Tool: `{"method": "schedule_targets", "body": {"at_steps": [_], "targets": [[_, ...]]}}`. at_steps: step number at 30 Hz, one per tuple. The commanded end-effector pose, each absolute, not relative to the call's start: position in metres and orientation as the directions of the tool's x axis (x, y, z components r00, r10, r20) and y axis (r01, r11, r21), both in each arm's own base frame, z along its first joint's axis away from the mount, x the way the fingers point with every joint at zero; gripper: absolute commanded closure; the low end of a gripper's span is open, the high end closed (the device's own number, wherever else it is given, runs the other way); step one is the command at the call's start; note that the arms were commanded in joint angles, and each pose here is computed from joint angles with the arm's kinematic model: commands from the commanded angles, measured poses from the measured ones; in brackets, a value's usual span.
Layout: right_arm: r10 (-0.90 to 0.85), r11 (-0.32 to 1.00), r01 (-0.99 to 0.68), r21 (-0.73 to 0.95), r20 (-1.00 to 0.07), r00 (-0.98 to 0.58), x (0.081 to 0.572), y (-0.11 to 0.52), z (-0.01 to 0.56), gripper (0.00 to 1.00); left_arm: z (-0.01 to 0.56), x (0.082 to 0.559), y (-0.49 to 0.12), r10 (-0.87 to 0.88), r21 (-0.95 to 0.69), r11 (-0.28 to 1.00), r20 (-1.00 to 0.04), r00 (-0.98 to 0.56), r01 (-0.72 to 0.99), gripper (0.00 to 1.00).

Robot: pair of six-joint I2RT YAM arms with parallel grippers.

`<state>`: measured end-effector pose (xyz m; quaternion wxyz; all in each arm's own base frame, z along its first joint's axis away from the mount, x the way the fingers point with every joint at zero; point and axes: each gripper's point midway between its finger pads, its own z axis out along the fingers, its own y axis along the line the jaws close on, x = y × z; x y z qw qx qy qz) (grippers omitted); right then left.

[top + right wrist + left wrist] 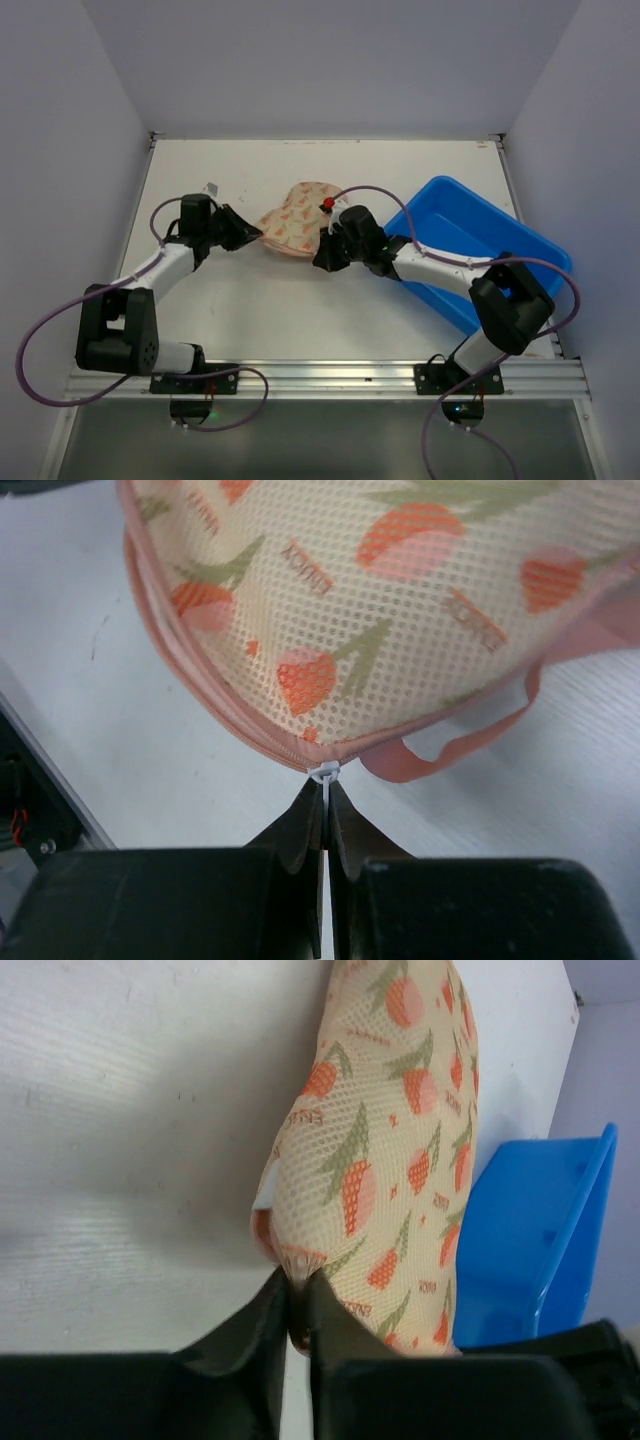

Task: Unzip the laundry bag and remove the bra

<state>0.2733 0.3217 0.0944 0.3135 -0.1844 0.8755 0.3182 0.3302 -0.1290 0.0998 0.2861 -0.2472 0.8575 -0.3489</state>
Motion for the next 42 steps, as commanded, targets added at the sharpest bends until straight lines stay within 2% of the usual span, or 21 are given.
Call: {"method": "schedule_targets", "body": {"at_steps": [1,3,4,5,7,9,13,18,22,24,27,30,31,33,34,36,37,42], "targets": [[-0.200,0.650,-0.611,0.451,-0.674,-0.711,0.255,0.354,0.110,1.00,0.116,0.370,-0.111,-0.610,-0.706,0.686,-0.426,-0.669,-0.176,0.79],[-0.231,0.597,-0.653,0.466,-0.679,-0.697,0.247,0.385,0.115,1.00,0.123,0.388,-0.113,-0.605,-0.709,0.686,-0.433,-0.668,-0.161,0.61],[-0.236,0.584,-0.657,0.476,-0.675,-0.699,0.245,0.395,0.116,1.00,0.126,0.392,-0.114,-0.601,-0.713,0.685,-0.435,-0.670,-0.152,0.39],[-0.205,0.547,-0.682,0.486,-0.712,-0.672,0.251,0.414,0.134,1.00,0.129,0.396,-0.115,-0.599,-0.717,0.682,-0.436,-0.671,-0.143,0.26],[-0.192,0.524,-0.669,0.528,-0.691,-0.696,0.249,0.435,0.129,1.00,0.136,0.399,-0.115,-0.595,-0.719,0.683,-0.445,-0.669,-0.129,0.05],[-0.147,0.494,-0.670,0.555,-0.706,-0.693,0.255,0.454,0.143,1.00,0.142,0.391,-0.113,-0.596,-0.716,0.686,-0.448,-0.666,-0.133,0.00],[-0.114,0.511,-0.660,0.551,-0.717,-0.688,0.272,0.469,0.138,1.00,0.143,0.362,-0.102,-0.628,-0.701,0.690,-0.457,-0.630,-0.179,0.00],[-0.129,0.501,-0.673,0.545,-0.721,-0.680,0.273,0.478,0.134,1.00,0.123,0.321,-0.103,-0.684,-0.735,0.636,-0.397,-0.613,-0.234,0.01],[-0.143,0.502,-0.677,0.539,-0.720,-0.680,0.270,0.479,0.127,1.00,0.119,0.310,-0.121,-0.684,-0.778,0.590,-0.338,-0.646,-0.217,0.04],[-0.145,0.501,-0.678,0.538,-0.720,-0.678,0.270,0.481,0.126,1.00,0.122,0.312,-0.132,-0.668,-0.785,0.593,-0.354,-0.654,-0.181,0.05],[-0.146,0.503,-0.677,0.537,-0.720,-0.679,0.271,0.481,0.126,1.00,0.117,0.312,-0.143,-0.654,-0.784,0.596,-0.347,-0.672,-0.175,0.14],[-0.153,0.504,-0.682,0.531,-0.722,-0.675,0.269,0.479,0.127,1.00,0.111,0.313,-0.144,-0.659,-0.782,0.594,-0.340,-0.671,-0.187,0.37],[-0.156,0.510,-0.681,0.526,-0.722,-0.674,0.269,0.476,0.126,1.00,0.110,0.314,-0.144,-0.662,-0.782,0.595,-0.343,-0.666,-0.188,0.56],[-0.191,0.523,-0.693,0.496,-0.724,-0.663,0.266,0.467,0.119,1.00,0.110,0.316,-0.139,-0.666,-0.771,0.605,-0.355,-0.656,-0.197,0.72],[-0.196,0.527,-0.706,0.473,-0.741,-0.643,0.265,0.461,0.125,1.00,0.110,0.318,-0.136,-0.660,-0.760,0.620,-0.372,-0.653,-0.194,0.84],[-0.233,0.562,-0.717,0.413,-0.752,-0.616,0.265,0.437,0.120,1.00,0.113,0.321,-0.128,-0.658,-0.751,0.630,-0.380,-0.650,-0.198,0.97],[-0.243,0.574,-0.710,0.408,-0.743,-0.623,0.264,0.427,0.116,1.00,0.112,0.321,-0.125,-0.655,-0.746,0.635,-0.382,-0.652,-0.201,1.00],[-0.202,0.757,-0.540,0.369,-0.653,-0.730,0.283,0.326,0.086,1.00,0.107,0.325,-0.101,-0.647,-0.707,0.668,-0.399,-0.650,-0.231,1.00]]}}
